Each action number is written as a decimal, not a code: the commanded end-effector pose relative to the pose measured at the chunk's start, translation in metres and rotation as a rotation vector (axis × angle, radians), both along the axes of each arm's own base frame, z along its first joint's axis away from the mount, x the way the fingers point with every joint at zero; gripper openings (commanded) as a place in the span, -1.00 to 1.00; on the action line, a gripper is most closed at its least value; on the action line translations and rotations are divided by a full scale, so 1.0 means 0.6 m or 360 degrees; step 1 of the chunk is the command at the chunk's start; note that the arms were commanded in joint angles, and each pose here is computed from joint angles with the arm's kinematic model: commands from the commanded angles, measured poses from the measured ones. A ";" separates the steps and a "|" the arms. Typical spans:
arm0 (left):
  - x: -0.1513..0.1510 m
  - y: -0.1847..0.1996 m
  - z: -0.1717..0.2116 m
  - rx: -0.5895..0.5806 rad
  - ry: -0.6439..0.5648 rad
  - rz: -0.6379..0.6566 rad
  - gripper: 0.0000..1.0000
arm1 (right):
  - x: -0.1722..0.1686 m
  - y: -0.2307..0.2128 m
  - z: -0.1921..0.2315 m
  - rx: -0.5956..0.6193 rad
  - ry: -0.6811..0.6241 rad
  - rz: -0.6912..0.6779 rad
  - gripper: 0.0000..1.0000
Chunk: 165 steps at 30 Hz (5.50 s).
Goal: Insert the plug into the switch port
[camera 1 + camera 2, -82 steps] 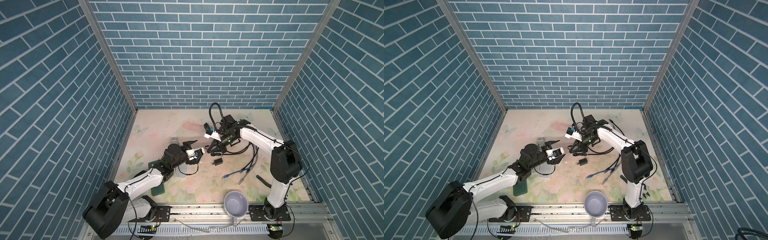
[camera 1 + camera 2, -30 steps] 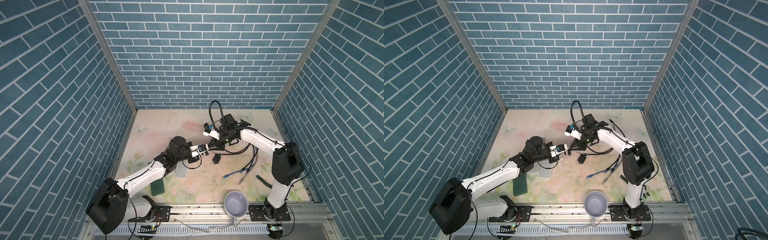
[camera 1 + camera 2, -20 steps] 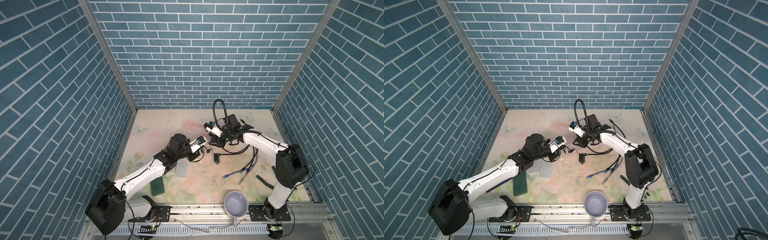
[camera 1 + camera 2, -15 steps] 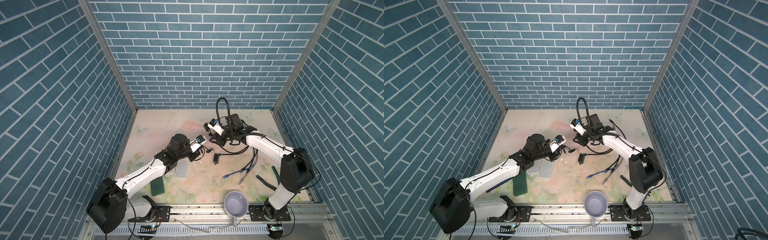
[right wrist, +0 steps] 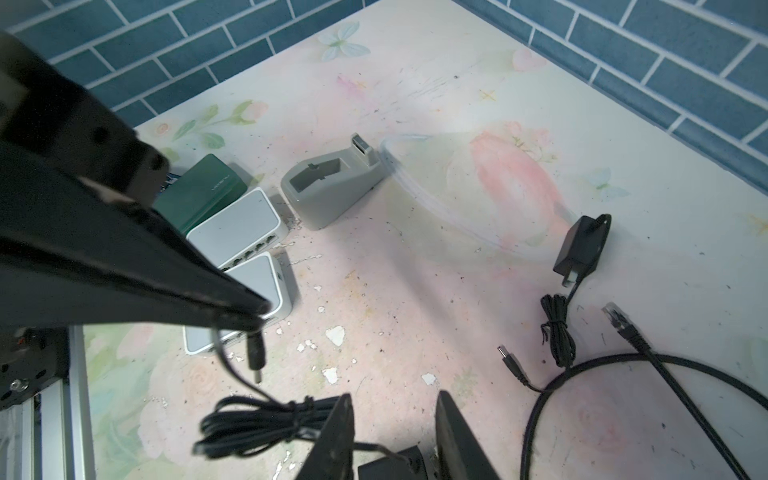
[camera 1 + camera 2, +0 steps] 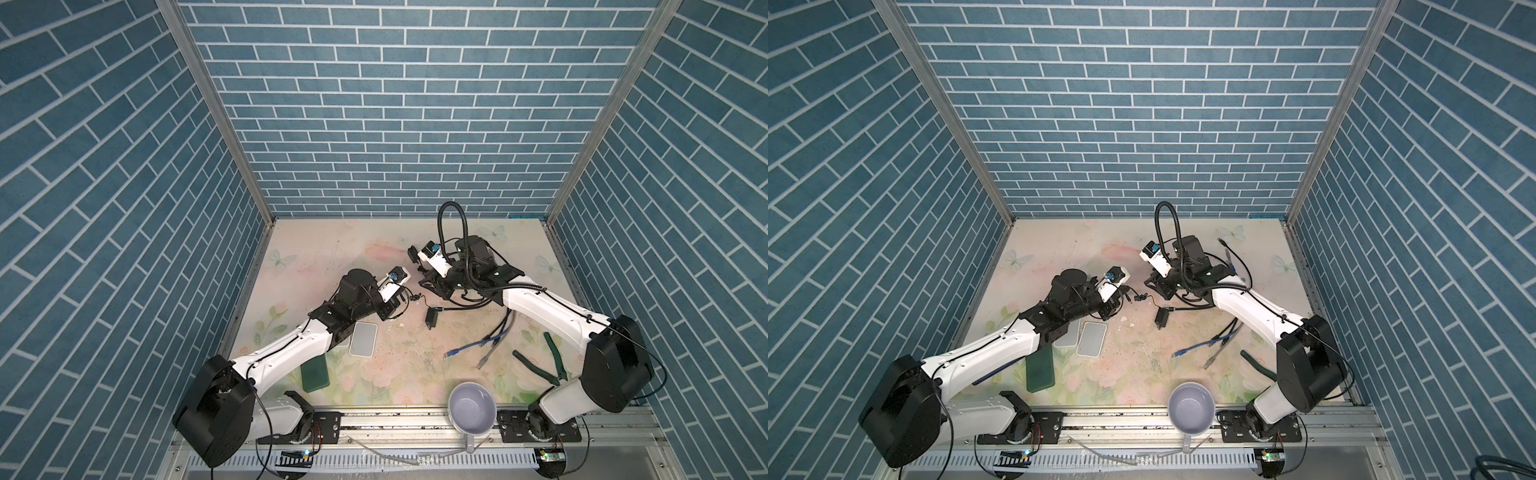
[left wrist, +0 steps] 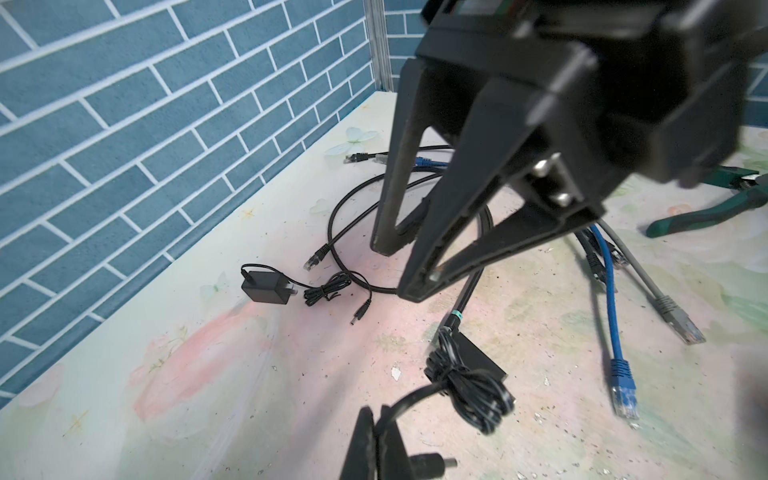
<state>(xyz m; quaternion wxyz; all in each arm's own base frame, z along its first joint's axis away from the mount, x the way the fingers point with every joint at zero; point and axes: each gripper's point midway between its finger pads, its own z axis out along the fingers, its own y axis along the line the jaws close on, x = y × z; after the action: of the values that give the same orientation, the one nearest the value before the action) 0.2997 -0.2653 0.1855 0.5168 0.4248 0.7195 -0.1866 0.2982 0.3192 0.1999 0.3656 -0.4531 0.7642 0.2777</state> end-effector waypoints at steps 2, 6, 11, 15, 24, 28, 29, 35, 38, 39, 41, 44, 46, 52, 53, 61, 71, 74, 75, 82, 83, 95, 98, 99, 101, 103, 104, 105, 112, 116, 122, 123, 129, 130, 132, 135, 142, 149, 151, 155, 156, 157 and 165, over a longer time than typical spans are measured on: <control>0.004 0.007 0.002 -0.0018 -0.0045 0.0055 -1.00 | -0.035 0.013 0.018 0.0076 -0.0008 0.0063 -0.35; 0.001 0.007 0.009 -0.0030 -0.0124 0.0030 -1.00 | -0.067 0.027 0.017 0.0121 0.0007 0.0193 -0.44; -0.023 0.002 0.028 -0.0114 -0.0307 -0.0096 -1.00 | -0.121 0.044 0.020 0.0239 0.0121 0.0483 -0.47; -0.035 0.008 0.040 -0.0144 -0.0410 -0.0115 -1.00 | -0.136 0.050 0.013 0.0255 0.0199 0.0586 -0.47; -0.044 0.013 0.035 -0.0123 -0.0418 -0.0124 -1.00 | -0.147 0.066 0.007 0.0301 0.0323 0.0697 -0.46; -0.042 0.014 0.029 -0.0112 -0.0406 -0.0119 -1.00 | -0.152 0.066 0.015 0.0325 0.0319 0.0722 -0.46; -0.041 0.013 0.029 -0.0115 -0.0400 -0.0116 -1.00 | -0.151 0.066 0.016 0.0325 0.0317 0.0718 -0.46; -0.019 0.019 0.023 -0.0071 -0.0270 0.0002 -1.00 | -0.108 0.058 0.019 0.0248 0.0204 0.0458 -0.45; -0.001 0.027 0.017 -0.0032 -0.0149 0.0116 -1.00 | -0.092 0.050 0.030 0.0242 0.0166 0.0338 -0.45; 0.004 0.029 0.013 -0.0011 -0.0104 0.0144 -1.00 | -0.093 0.049 0.035 0.0252 0.0164 0.0322 -0.46; 0.012 0.031 0.010 0.0006 -0.0038 0.0195 -1.00 | -0.097 0.048 0.043 0.0274 0.0164 0.0311 -0.46; 0.018 0.034 0.005 0.0003 0.0035 0.0254 -1.00 | -0.104 0.052 0.042 0.0275 0.0187 0.0297 -0.46; 0.024 0.033 0.016 -0.0025 0.0042 0.0284 -1.00 | -0.109 0.058 0.040 0.0275 0.0208 0.0289 -0.47; 0.028 0.033 0.025 -0.0064 0.0071 0.0318 -1.00 | -0.154 0.094 0.055 0.0381 0.0249 0.0445 -0.48; 0.028 0.033 0.027 -0.0067 0.0073 0.0319 -1.00 | -0.157 0.100 0.053 0.0392 0.0269 0.0456 -0.49; 0.015 0.028 0.050 -0.0136 0.0058 0.0264 -1.00 | -0.139 0.127 0.015 0.0497 0.0354 0.0387 -0.51; -0.010 0.019 0.044 -0.0122 0.0079 0.0129 -1.00 | -0.081 0.117 -0.006 0.0439 0.0170 0.0123 -0.52; -0.019 0.014 0.038 -0.0107 0.0101 0.0075 -1.00 | -0.062 0.111 -0.003 0.0416 0.0098 0.0046 -0.52; -0.022 0.013 0.035 -0.0097 0.0110 0.0058 -1.00 | -0.056 0.108 -0.003 0.0408 0.0083 0.0023 -0.52; -0.040 0.009 0.025 -0.0051 0.0172 -0.0026 -1.00 | -0.038 0.103 -0.015 0.0340 0.0086 -0.0004 -0.52; -0.040 0.008 0.024 -0.0047 0.0177 -0.0031 -1.00 | -0.039 0.104 -0.016 0.0334 0.0090 0.0002 -0.52; -0.042 0.004 0.015 -0.0026 0.0225 -0.0049 -1.00 | -0.023 0.079 -0.032 0.0188 0.0042 -0.0120 -0.51; -0.039 0.005 0.015 -0.0016 0.0227 -0.0038 -1.00 | -0.022 0.070 -0.036 0.0143 0.0019 -0.0139 -0.50; -0.039 0.005 0.015 -0.0011 0.0230 -0.0037 -1.00 | -0.024 0.069 -0.033 0.0147 0.0010 -0.0129 -0.50; -0.037 0.003 0.013 -0.0011 0.0235 -0.0035 -1.00 | -0.033 0.073 -0.024 0.0180 0.0004 -0.0078 -0.49; -0.034 0.000 0.011 -0.0019 0.0246 -0.0036 -1.00 | -0.043 0.082 -0.015 0.0224 0.0020 -0.0012 -0.49; -0.034 -0.003 0.011 -0.0026 0.0253 -0.0046 -1.00 | -0.047 0.086 -0.010 0.0247 0.0027 0.0015 -0.48; -0.033 -0.006 0.012 -0.0035 0.0255 -0.0054 -1.00 | -0.052 0.091 -0.006 0.0275 0.0042 0.0047 -0.48; -0.025 -0.010 0.018 -0.0085 0.0226 -0.0036 -1.00 | -0.074 0.109 0.009 0.0358 0.0138 0.0173 -0.48; -0.021 -0.007 0.021 -0.0085 0.0198 -0.0015 -1.00 | -0.076 0.103 0.007 0.0343 0.0172 0.0143 -0.48; -0.023 -0.010 0.020 -0.0106 0.0183 -0.0034 -1.00 | -0.061 0.093 0.014 0.0343 0.0168 0.0023 -0.51; -0.024 -0.009 0.019 -0.0106 0.0184 -0.0034 -1.00 | -0.062 0.092 0.016 0.0343 0.0166 0.0019 -0.52; -0.032 -0.001 0.015 -0.0080 0.0162 -0.0039 -1.00 | -0.071 0.088 0.026 0.0342 0.0182 0.0036 -0.54; -0.033 0.000 0.015 -0.0078 0.0160 -0.0041 -1.00 | -0.071 0.085 0.026 0.0334 0.0180 0.0033 -0.54; -0.035 0.001 0.015 -0.0075 0.0156 -0.0044 -1.00 | -0.073 0.082 0.027 0.0320 0.0179 0.0027 -0.54; -0.036 0.001 0.017 -0.0087 0.0147 -0.0046 -1.00 | -0.075 0.085 0.031 0.0333 0.0196 0.0037 -0.54; -0.030 -0.007 0.026 -0.0150 0.0149 -0.0043 -1.00 | -0.074 0.098 0.026 0.0370 0.0270 0.0056 -0.55; -0.029 -0.009 0.029 -0.0178 0.0156 -0.0038 -1.00 | -0.068 0.105 0.010 0.0364 0.0310 0.0032 -0.57; -0.029 -0.008 0.032 -0.0182 0.0148 -0.0036 -1.00 | -0.066 0.105 0.004 0.0350 0.0321 0.0018 -0.57; -0.029 -0.009 0.034 -0.0188 0.0142 -0.0040 -1.00 | -0.060 0.104 -0.003 0.0358 0.0323 -0.0014 -0.58; -0.029 -0.009 0.033 -0.0185 0.0146 -0.0043 -1.00 | -0.059 0.105 0.000 0.0381 0.0315 -0.0015 -0.58; -0.030 -0.010 0.031 -0.0183 0.0151 -0.0049 -1.00 | -0.059 0.106 0.003 0.0398 0.0305 -0.0012 -0.58; -0.035 -0.017 0.016 -0.0169 0.0203 -0.0092 -1.00 | -0.051 0.117 0.022 0.0452 0.0287 0.0010 -0.70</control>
<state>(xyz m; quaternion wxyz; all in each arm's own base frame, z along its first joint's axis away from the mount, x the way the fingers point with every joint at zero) 0.2893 -0.2677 0.2032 0.5062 0.3909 0.7300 -0.2409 0.2553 0.3761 0.1825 0.3206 -0.3847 0.7682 0.3988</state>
